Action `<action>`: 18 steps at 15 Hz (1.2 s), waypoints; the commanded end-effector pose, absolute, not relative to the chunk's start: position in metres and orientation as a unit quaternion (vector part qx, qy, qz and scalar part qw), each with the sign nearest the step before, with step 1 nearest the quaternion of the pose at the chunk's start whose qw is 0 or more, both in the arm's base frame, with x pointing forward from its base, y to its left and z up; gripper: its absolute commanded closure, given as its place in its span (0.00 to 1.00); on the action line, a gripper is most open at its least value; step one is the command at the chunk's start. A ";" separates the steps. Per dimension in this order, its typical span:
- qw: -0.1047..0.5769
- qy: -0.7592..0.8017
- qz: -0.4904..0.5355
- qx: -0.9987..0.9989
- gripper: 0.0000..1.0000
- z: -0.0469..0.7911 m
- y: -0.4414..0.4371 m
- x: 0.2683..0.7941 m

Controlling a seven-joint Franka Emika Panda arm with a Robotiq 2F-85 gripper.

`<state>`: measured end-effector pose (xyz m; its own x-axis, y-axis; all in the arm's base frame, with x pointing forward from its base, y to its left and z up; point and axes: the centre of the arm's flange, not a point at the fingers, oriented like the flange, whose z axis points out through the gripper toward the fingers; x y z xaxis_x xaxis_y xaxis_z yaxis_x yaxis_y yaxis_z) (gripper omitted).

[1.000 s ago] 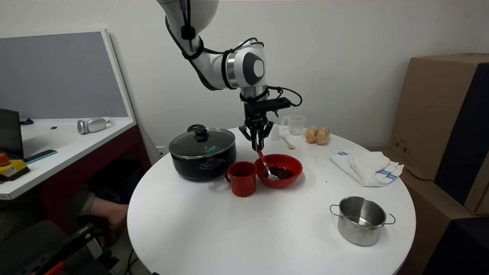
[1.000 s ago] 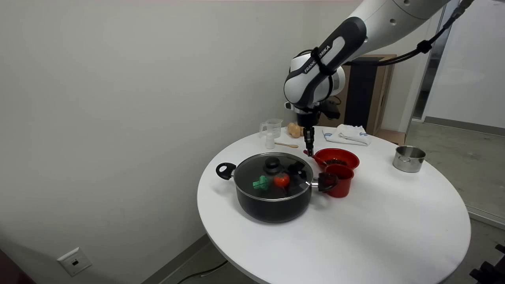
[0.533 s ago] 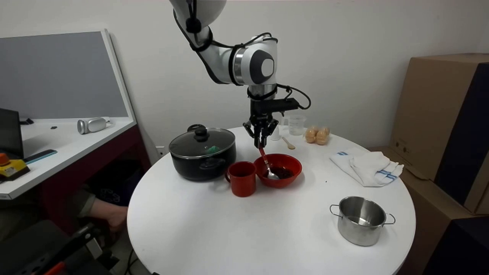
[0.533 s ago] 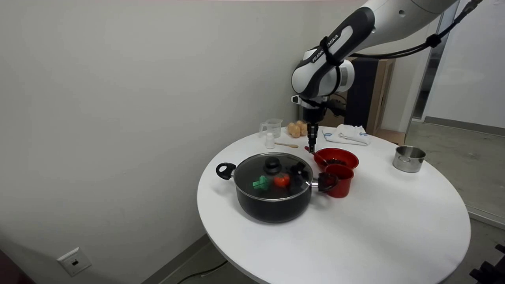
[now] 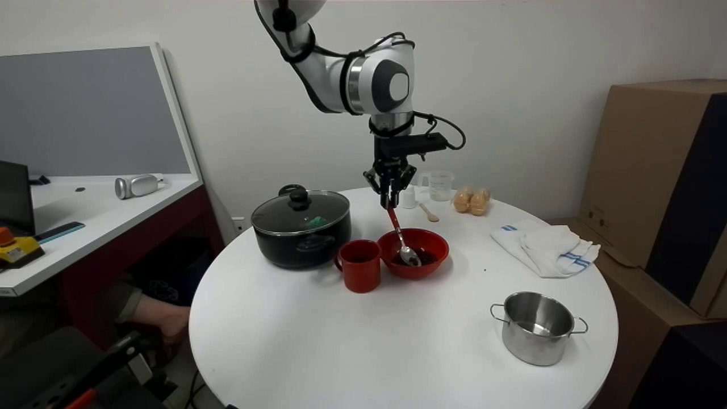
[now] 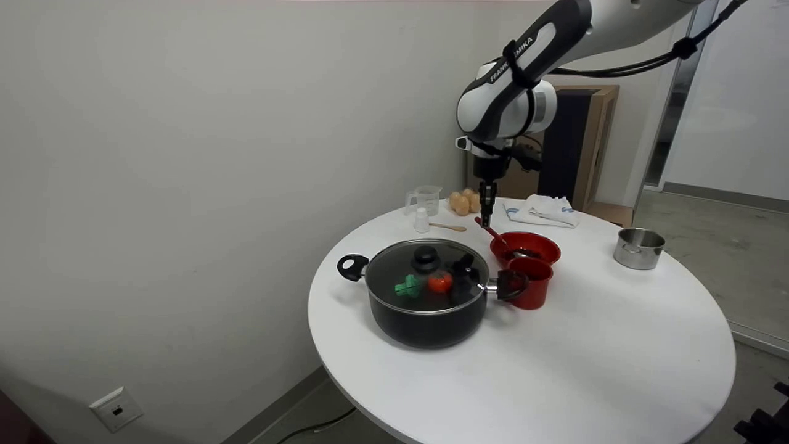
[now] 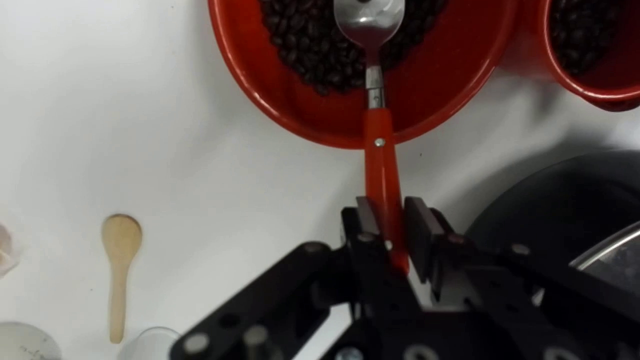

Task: Use the spoon to take one scoop of contents from the orange bowl then pour it back into the bowl

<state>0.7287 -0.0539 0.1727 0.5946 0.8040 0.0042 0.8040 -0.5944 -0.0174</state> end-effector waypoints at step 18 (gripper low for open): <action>0.142 -0.412 -0.106 -0.894 0.91 0.163 -0.093 0.702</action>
<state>0.7139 -0.0844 0.1631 0.6363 0.7221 0.2713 0.7697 -0.6180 -0.1602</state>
